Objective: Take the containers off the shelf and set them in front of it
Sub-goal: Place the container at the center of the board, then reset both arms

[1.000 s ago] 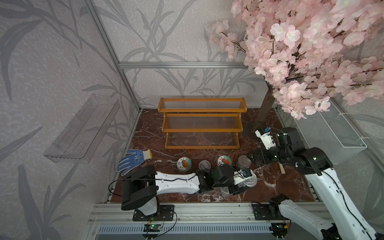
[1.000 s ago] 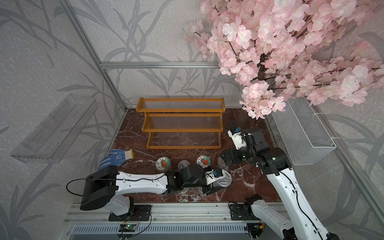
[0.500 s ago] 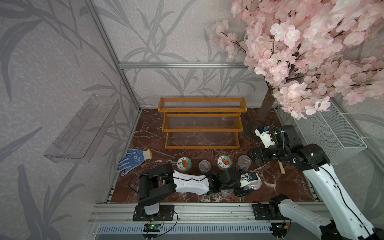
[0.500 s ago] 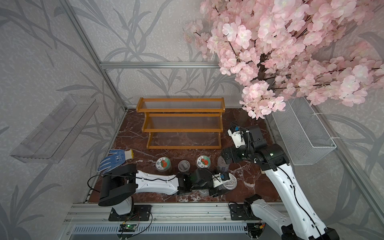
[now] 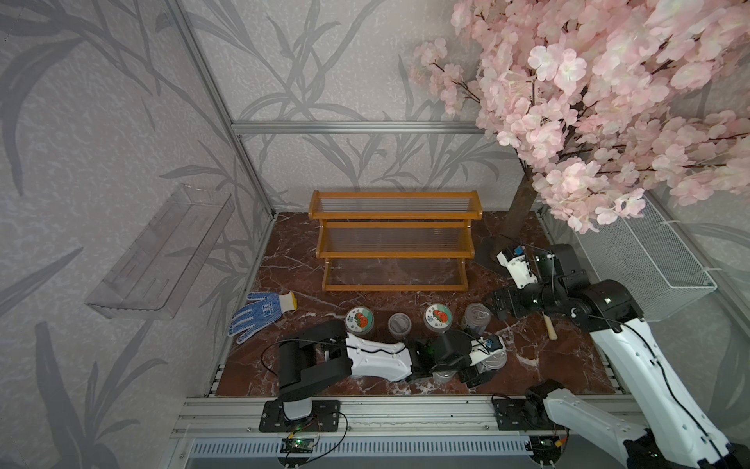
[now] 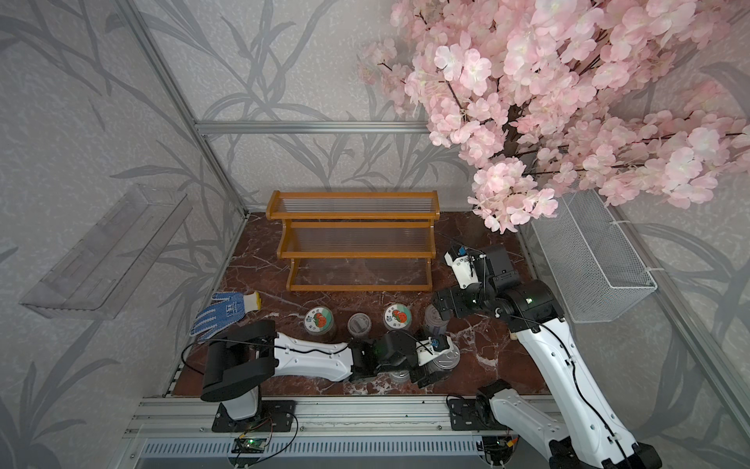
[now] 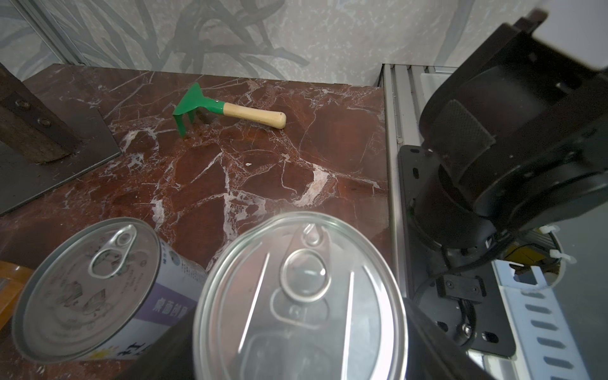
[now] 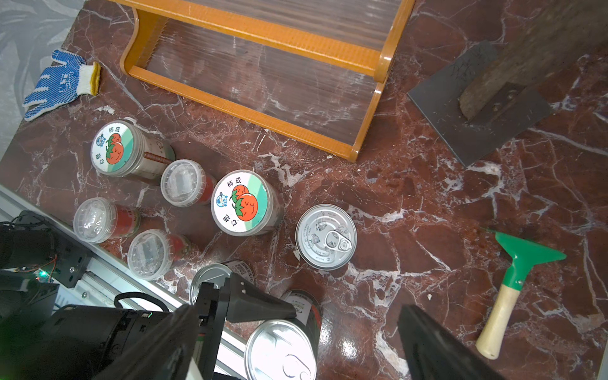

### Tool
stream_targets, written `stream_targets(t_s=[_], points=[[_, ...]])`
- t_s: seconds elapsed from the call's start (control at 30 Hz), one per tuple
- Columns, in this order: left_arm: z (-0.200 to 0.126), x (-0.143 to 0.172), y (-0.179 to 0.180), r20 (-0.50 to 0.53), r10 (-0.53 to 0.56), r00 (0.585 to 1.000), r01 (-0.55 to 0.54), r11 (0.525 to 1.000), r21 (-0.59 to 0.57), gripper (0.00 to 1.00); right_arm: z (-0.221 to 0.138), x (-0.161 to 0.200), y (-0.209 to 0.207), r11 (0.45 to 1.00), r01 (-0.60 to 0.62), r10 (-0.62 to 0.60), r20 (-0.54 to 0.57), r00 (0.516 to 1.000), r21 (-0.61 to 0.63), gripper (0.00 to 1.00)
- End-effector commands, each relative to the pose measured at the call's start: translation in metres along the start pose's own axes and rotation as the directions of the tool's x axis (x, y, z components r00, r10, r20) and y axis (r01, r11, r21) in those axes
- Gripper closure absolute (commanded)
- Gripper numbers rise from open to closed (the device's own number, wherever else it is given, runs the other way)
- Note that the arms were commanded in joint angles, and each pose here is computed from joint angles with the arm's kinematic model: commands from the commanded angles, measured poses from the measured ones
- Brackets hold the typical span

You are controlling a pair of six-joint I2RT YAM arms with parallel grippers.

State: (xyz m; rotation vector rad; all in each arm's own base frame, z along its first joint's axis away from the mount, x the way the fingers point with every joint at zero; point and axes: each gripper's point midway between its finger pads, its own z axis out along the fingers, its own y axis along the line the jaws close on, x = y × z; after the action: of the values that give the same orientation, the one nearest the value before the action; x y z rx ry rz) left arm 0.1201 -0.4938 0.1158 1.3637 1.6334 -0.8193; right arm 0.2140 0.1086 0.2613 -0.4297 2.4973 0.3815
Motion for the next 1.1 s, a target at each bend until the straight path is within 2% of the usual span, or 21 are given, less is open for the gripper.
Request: stream_targets(t_s=[0.0, 0.4, 0.53, 0.7, 0.87, 0.97, 1.0, 1.07], points=[[0.002, 0.003, 0.000, 0.004, -0.011, 1.000, 0.011, 1.000, -0.007, 0.10, 0.001, 0.004, -0.003, 1.000, 0.002, -0.001, -0.017, 1.000, 0.013, 0.01], [-0.018, -0.022, 0.001, 0.032, 0.009, 0.999, -0.008, 1.000, -0.009, 0.01, 0.001, 0.000, 0.000, 1.000, 0.003, -0.003, -0.007, 1.000, -0.002, 0.01], [-0.037, -0.031, 0.001, 0.026, 0.017, 1.000, -0.016, 1.000, -0.011, 0.00, 0.002, -0.004, 0.001, 1.000, 0.005, -0.005, 0.002, 1.000, -0.007, 0.01], [-0.066, -0.027, 0.002, -0.024, -0.019, 1.000, 0.018, 1.000, -0.024, 0.00, 0.006, -0.008, 0.001, 1.000, 0.004, -0.004, 0.008, 1.000, -0.013, 0.01], [-0.121, -0.022, 0.026, -0.046, -0.089, 0.995, 0.080, 0.983, -0.162, 0.00, 0.013, 0.000, -0.006, 0.999, -0.029, 0.029, -0.005, 1.000, 0.017, 0.01], [-0.156, -0.019, 0.056, -0.026, -0.201, 0.979, 0.188, 0.949, -0.253, 0.00, 0.018, 0.006, -0.023, 0.992, -0.090, 0.089, 0.007, 0.996, 0.086, 0.01], [-0.168, -0.015, 0.071, -0.013, -0.260, 0.966, 0.245, 0.925, -0.291, 0.00, 0.020, 0.007, -0.030, 0.987, -0.120, 0.119, 0.018, 0.993, 0.106, 0.01], [-0.199, 0.000, 0.114, 0.046, -0.378, 0.925, 0.364, 0.840, -0.403, 0.00, 0.023, 0.008, -0.050, 0.969, -0.200, 0.191, 0.072, 0.979, 0.148, 0.01]])
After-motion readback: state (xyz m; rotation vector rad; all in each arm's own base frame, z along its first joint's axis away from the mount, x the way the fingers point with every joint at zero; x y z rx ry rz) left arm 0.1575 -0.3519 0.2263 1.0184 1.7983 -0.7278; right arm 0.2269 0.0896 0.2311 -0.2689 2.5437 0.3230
